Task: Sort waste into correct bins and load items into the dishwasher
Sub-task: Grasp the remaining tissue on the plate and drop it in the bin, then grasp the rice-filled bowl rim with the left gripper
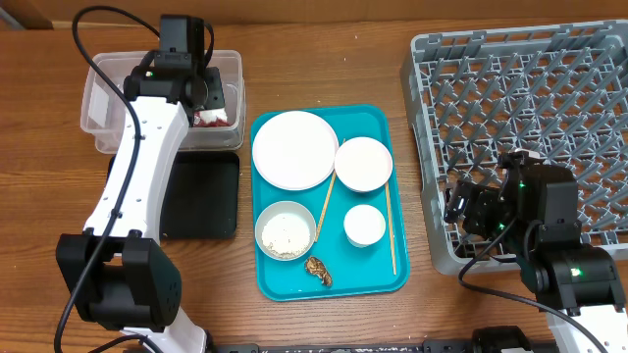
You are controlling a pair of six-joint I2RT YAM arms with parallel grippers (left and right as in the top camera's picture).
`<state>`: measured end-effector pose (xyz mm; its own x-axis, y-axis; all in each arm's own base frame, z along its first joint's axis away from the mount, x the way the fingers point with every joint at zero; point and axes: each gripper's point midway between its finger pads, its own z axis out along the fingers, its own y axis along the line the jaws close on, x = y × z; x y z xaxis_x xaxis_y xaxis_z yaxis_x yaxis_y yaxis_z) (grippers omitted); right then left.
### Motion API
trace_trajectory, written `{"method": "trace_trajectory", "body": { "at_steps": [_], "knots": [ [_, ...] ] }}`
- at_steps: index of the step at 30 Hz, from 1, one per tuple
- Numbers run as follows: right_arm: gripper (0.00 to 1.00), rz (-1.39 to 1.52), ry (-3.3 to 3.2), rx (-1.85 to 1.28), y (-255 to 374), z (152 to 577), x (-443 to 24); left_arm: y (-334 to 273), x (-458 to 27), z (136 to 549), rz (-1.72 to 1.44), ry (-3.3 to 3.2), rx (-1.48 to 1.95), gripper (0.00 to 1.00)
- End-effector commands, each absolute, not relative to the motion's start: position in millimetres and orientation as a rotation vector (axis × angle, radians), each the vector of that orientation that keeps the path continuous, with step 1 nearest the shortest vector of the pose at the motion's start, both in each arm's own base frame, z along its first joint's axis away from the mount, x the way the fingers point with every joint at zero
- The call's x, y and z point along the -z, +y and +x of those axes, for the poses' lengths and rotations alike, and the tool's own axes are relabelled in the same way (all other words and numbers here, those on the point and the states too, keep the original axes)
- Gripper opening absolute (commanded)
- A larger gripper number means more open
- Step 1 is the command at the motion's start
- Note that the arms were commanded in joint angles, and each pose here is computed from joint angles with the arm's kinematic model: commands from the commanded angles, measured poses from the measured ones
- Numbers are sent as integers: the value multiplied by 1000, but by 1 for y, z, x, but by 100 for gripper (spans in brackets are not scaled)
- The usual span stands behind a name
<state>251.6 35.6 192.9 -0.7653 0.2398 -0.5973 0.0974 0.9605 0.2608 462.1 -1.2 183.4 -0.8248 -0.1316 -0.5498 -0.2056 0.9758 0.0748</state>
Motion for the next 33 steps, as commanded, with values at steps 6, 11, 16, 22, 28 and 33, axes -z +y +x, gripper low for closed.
{"method": "trace_trajectory", "body": {
  "at_steps": [6, 11, 16, 22, 28, 33],
  "knots": [
    [100, 233, 2397, -285, 35, 255, -208, -87, -174, 420, -13, 2731, 173, 64],
    [100, 234, 2397, -285, 35, 255, -208, -136, -160, 372, 88, 2901, 278, 68],
    [100, 234, 2397, -286, 35, 255, -208, -170, -144, 333, 207, 3012, 258, 68],
    [100, 234, 2400, -285, 35, 255, -207, -200, -110, 289, 350, 3100, 218, 66],
    [100, 234, 2400, -285, 35, 255, -207, -204, -75, 263, 329, 3167, 180, 61],
    [100, 234, 2400, -285, 35, 255, -207, -202, -50, 253, 339, 3177, 175, 50]
  ]
}}
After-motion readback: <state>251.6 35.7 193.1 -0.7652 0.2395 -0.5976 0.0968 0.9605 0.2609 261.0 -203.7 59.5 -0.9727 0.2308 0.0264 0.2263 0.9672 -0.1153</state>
